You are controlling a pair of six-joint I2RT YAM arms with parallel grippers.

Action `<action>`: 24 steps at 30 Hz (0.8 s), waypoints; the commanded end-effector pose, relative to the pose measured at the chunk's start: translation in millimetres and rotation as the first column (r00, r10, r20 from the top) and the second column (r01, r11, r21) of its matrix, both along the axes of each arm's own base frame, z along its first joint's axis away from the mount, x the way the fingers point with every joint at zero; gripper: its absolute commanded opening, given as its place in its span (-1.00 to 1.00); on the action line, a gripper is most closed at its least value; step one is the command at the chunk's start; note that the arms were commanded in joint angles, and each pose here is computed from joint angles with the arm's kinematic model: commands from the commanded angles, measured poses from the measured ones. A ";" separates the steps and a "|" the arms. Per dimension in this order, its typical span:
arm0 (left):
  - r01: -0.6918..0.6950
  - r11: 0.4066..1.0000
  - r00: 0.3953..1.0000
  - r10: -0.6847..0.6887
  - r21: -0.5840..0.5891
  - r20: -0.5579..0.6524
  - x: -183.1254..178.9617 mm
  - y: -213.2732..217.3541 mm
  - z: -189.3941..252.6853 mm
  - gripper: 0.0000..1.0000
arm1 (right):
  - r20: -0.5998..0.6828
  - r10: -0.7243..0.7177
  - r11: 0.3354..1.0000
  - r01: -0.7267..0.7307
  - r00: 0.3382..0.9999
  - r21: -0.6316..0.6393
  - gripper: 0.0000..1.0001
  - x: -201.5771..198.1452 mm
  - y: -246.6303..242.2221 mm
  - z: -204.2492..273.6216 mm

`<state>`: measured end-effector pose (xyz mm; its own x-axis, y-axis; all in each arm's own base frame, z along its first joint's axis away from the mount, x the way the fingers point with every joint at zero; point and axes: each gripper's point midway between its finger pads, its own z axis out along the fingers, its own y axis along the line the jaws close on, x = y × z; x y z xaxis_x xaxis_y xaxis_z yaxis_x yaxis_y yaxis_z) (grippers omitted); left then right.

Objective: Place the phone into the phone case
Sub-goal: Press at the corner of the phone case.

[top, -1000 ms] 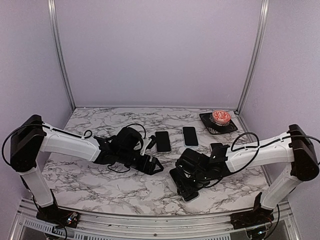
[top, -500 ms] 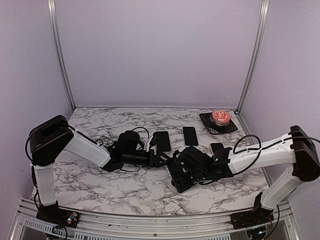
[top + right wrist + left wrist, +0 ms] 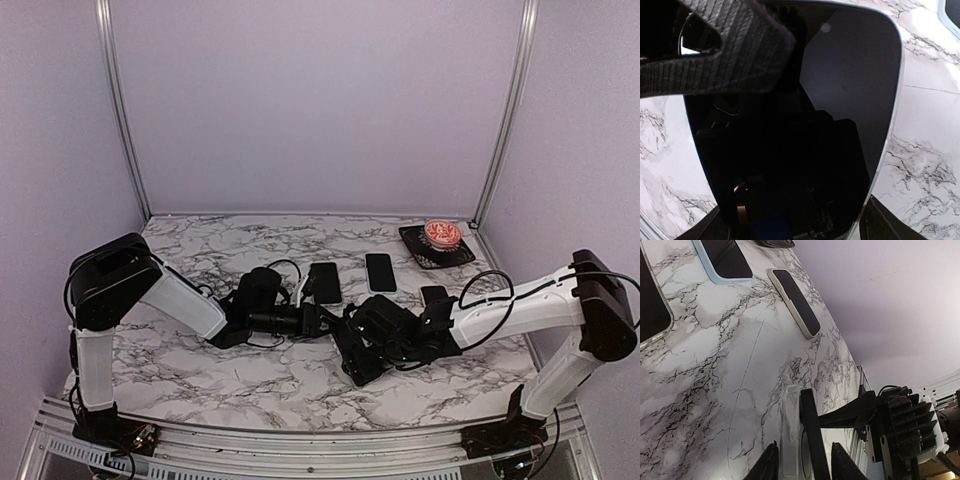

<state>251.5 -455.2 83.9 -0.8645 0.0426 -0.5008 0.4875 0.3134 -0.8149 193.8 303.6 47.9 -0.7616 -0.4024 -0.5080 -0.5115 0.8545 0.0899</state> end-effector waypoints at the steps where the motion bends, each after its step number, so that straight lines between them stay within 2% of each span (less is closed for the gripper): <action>1: 0.018 1.000 1.000 -0.018 0.007 0.011 -4.4 -5.7 -9.6 -0.56 | 0.075 -0.001 0.998 -0.005 0.997 0.070 -0.60 16.2 23.3 24.5; 3: 0.034 0.999 0.999 -0.034 0.012 0.008 -7.3 -7.5 -11.9 -0.67 | 0.079 -0.004 0.997 -0.002 0.997 0.076 -0.61 17.2 24.0 25.8; 8: 0.064 0.997 0.998 -0.064 0.036 0.012 -15.0 -10.2 -17.8 -0.68 | 0.091 -0.006 0.996 -0.002 0.996 0.090 -0.62 19.0 26.5 28.4; 9: 0.068 0.997 0.998 -0.069 0.039 0.014 -16.1 -10.6 -18.9 -0.64 | 0.093 -0.006 0.996 -0.003 0.996 0.092 -0.62 19.6 27.0 28.3; 13: 0.070 0.996 0.997 -0.071 0.056 0.024 -16.7 -10.7 -23.1 -0.27 | 0.094 0.007 0.995 -0.017 0.996 0.100 -0.62 19.3 30.4 27.6; 20: 0.076 0.995 0.995 -0.081 0.072 0.062 -15.6 -14.2 -20.4 -0.22 | 0.085 0.061 0.988 -0.072 0.995 0.135 -0.61 12.4 38.5 27.7; 22: 0.084 0.993 0.993 -0.089 0.078 0.071 -17.4 -14.4 -20.8 -0.34 | 0.079 0.080 0.986 -0.090 0.994 0.138 -0.56 9.4 40.0 27.4; 24: 0.094 0.992 0.991 -0.101 0.087 0.084 -18.8 -13.7 -19.5 -0.57 | 0.074 0.092 0.984 -0.102 0.993 0.144 -0.38 6.6 39.8 28.7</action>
<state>235.8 -467.9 70.8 -0.8279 0.1237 -0.5471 0.5558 0.3115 -0.7707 195.9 316.8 48.5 -0.7304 -0.4240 -0.5355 -0.5554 0.8250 0.1043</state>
